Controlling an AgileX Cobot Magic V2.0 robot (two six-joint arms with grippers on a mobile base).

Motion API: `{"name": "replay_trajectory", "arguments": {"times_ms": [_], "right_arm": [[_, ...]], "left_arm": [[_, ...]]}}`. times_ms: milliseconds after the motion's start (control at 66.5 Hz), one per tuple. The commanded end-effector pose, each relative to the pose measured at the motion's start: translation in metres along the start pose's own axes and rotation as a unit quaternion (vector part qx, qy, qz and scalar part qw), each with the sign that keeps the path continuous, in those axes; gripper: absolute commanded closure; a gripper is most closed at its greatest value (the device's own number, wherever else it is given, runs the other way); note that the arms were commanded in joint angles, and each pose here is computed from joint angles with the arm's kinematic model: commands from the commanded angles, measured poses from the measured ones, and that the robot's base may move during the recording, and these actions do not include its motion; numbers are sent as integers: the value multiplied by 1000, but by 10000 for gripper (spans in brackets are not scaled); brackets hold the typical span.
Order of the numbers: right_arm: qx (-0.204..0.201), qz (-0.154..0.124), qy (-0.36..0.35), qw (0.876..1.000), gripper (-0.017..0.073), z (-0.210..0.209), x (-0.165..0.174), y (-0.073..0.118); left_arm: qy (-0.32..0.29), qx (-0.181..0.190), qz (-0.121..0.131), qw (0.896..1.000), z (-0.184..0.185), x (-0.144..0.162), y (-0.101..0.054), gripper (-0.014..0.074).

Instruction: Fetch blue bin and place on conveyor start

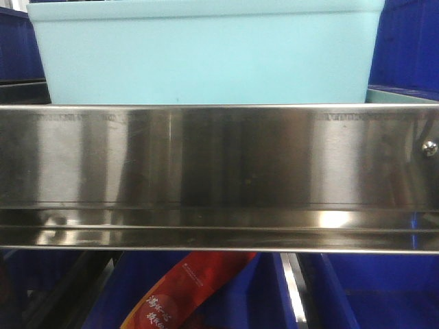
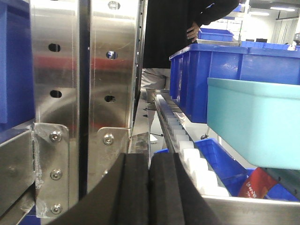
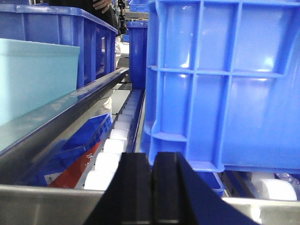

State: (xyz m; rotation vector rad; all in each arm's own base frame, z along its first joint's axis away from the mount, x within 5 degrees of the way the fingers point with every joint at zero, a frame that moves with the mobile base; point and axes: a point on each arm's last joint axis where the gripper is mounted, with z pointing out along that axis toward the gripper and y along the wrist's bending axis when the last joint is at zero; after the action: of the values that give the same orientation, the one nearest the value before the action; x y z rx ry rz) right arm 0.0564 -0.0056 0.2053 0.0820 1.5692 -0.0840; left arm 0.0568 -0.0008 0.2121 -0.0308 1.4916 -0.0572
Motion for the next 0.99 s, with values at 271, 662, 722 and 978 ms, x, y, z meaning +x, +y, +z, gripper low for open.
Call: {"name": "replay_trajectory", "arguments": {"times_ms": [271, 662, 722, 978], "right_arm": [[1, -3, -11, 1000, 721, 0, -2, 0], [3, -3, -25, 1000, 721, 0, -5, -1], [4, -3, -36, 999, 721, 0, -6, -1], [6, 15, -94, 995, 721, -6, -34, -1]], "left_arm": [[-15, 1, -2, 1000, -1, -3, 0, 704], [-22, 2, -2, 1000, -1, -5, 0, 704], [-28, 2, -2, 1000, -1, -5, 0, 704], [-65, 4, -2, 998, -3, -28, -2, 704]]}}
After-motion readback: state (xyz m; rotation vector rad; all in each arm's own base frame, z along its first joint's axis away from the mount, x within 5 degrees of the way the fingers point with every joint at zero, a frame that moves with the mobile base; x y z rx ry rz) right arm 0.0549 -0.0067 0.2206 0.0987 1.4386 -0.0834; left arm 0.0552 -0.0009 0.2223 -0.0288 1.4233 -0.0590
